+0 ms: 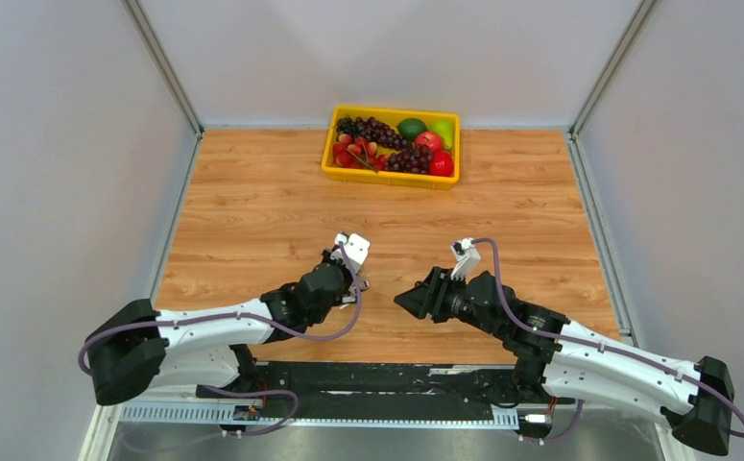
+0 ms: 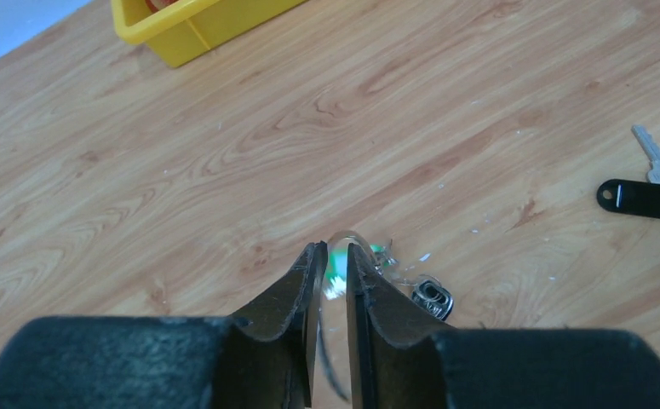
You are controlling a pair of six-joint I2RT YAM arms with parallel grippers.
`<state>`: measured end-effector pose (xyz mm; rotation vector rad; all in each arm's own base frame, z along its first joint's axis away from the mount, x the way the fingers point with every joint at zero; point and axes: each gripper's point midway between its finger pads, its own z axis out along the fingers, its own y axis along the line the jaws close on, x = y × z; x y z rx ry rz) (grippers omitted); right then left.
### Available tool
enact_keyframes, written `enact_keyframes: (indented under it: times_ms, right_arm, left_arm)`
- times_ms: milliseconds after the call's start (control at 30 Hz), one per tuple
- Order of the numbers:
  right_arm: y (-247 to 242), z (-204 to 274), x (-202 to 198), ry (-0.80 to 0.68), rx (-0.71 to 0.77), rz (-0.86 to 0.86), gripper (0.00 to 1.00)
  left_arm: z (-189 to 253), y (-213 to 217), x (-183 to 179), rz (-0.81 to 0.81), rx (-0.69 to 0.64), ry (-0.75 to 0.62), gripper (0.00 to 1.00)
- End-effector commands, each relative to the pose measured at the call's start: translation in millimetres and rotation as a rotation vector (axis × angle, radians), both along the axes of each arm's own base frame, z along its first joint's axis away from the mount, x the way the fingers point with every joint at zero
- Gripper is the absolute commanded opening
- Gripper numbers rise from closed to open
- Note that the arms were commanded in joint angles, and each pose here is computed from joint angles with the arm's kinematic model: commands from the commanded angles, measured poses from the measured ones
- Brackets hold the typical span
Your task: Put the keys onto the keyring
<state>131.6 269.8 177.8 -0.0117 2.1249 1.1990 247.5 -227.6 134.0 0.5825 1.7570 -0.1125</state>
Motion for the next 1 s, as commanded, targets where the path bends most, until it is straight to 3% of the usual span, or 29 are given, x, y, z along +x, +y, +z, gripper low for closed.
enact_keyframes:
  times_ms: [0,267,733,967]
  right_arm:
    - [-3.4,3.8,0.0,-0.014,0.026,-0.012,0.51]
    - [-11.5,-0.7,1.4,-0.022,0.011,-0.036,0.55]
    - [-33.3,-9.7,23.6,-0.139,-0.181,-0.116,0.62]
    - [0.2,-26.8,26.3,-0.195,-0.393,0.089,0.60]
  left_arm:
    - [22.6,-29.2,17.0,-0.003,-0.100,-0.040,0.26]
    - [17.8,-45.3,38.8,0.000,-0.095,-0.028,0.40]
    - [89.6,-40.3,24.0,-0.052,-0.187,-0.036,0.59]
    - [117.3,-3.6,-0.6,-0.012,-0.274,0.004,0.74]
